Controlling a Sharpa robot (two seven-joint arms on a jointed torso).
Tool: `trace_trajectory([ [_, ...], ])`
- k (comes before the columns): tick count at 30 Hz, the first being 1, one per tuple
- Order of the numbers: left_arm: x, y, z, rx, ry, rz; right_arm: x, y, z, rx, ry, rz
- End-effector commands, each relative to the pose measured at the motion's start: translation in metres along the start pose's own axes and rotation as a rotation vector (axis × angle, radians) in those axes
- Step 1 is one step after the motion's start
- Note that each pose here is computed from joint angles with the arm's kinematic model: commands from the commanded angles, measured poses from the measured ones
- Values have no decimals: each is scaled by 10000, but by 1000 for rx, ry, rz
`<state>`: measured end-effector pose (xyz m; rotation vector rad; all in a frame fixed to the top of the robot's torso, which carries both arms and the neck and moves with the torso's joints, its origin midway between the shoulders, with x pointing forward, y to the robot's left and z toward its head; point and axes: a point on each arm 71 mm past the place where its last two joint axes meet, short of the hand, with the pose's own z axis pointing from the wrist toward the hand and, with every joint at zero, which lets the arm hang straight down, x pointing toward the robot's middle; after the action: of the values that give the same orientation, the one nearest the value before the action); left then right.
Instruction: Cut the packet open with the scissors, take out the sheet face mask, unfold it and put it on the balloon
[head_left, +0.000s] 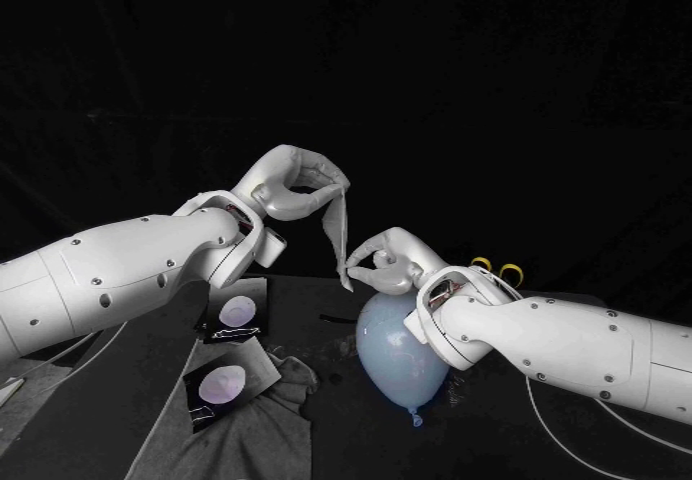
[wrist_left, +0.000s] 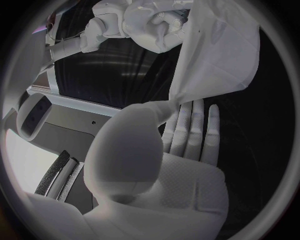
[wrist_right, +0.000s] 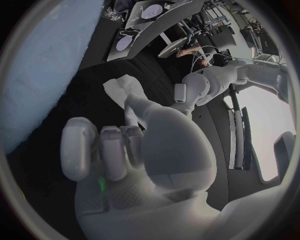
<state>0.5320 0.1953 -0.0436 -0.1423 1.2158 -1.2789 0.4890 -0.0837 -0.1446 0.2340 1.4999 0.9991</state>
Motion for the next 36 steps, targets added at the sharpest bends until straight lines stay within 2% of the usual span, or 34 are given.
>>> trace_trajectory([
  [1, -11, -20, 14, 7, -12, -12, 34, 32, -3, -35, 27, -8],
  [15, -52, 6, 5, -6, -28, -18, 42, 36, -54, -67, 38, -33],
  [21, -73, 17, -3, -10, -37, -21, 43, 35, -122, -97, 94, -48],
  [25, -88, 21, -8, -9, -46, -33, 21, -11, -148, -79, 114, -40],
  [30, -114, 30, -19, -12, -62, -65, -52, -117, -156, -31, 88, 16],
  [36, -126, 28, -41, -15, -64, -112, -223, -246, -182, -11, -9, 155],
])
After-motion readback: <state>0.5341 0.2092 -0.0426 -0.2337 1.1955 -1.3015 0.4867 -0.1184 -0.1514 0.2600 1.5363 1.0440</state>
